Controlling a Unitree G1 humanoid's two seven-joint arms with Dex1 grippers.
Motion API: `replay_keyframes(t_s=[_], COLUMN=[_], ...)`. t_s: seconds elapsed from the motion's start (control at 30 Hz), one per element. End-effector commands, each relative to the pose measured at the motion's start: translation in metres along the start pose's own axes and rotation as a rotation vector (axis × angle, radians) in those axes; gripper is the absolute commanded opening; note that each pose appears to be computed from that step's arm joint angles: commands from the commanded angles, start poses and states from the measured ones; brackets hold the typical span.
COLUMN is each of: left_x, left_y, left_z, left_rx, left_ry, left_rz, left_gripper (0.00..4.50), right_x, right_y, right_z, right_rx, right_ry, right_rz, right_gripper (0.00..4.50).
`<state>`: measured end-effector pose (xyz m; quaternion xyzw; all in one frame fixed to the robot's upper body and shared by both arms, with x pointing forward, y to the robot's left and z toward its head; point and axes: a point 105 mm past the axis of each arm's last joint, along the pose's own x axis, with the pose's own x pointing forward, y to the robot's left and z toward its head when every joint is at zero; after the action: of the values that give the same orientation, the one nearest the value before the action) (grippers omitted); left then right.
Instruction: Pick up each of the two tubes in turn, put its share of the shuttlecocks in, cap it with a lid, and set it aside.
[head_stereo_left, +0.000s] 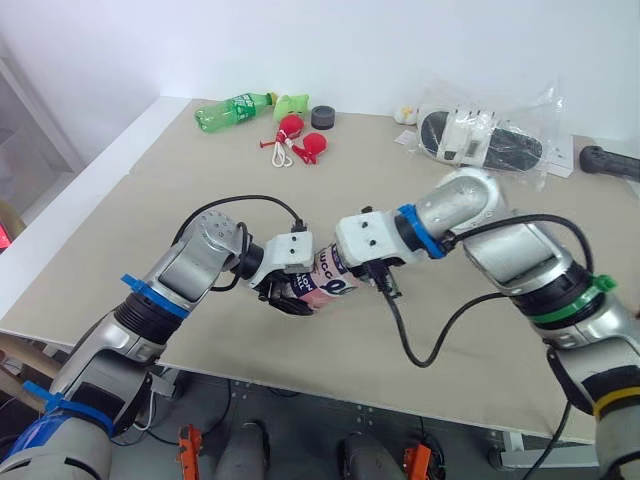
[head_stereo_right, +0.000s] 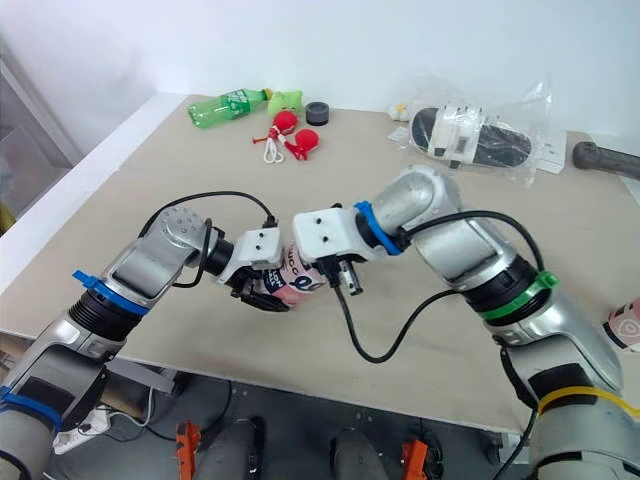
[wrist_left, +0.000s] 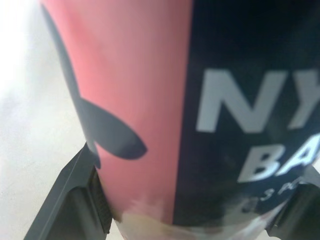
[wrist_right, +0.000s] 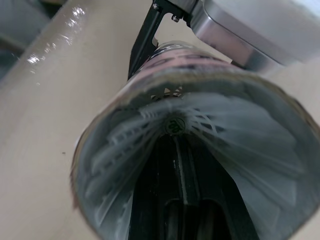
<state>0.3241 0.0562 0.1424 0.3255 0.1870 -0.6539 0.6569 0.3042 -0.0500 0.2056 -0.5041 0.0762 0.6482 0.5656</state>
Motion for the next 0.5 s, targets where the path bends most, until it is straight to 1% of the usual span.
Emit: replay_keyframes(t_s=[0.03, 0.2, 0.33, 0.43, 0.5], left_x=[0.005, 0.006, 0.006, 0.007, 0.007], left_y=[-0.006, -0.006, -0.005, -0.005, -0.005], left_z=[-0.001, -0.001, -0.001, -0.002, -0.001], left_rx=[0.003, 0.0, -0.001, -0.001, -0.001], left_ry=[-0.002, -0.004, -0.006, -0.005, -0.006], left_rz=[-0.009, -0.009, -0.009, -0.012, -0.012], left_gripper=[2.96, 2.96, 2.96, 2.96, 2.96], right_x=[0.015, 0.018, -0.002, -0.033, -0.046], right_y=[0.004, 0.006, 0.002, 0.0, 0.001], right_z=[0.001, 0.009, 0.016, 0.025, 0.029], right_rx=[-0.03, -0.05, -0.045, -0.022, -0.012], right_ry=[0.016, -0.01, -0.031, -0.078, -0.098], right_rz=[0.038, 0.04, 0.006, -0.038, -0.053], right_gripper=[0.02, 0.02, 0.02, 0.02, 0.02])
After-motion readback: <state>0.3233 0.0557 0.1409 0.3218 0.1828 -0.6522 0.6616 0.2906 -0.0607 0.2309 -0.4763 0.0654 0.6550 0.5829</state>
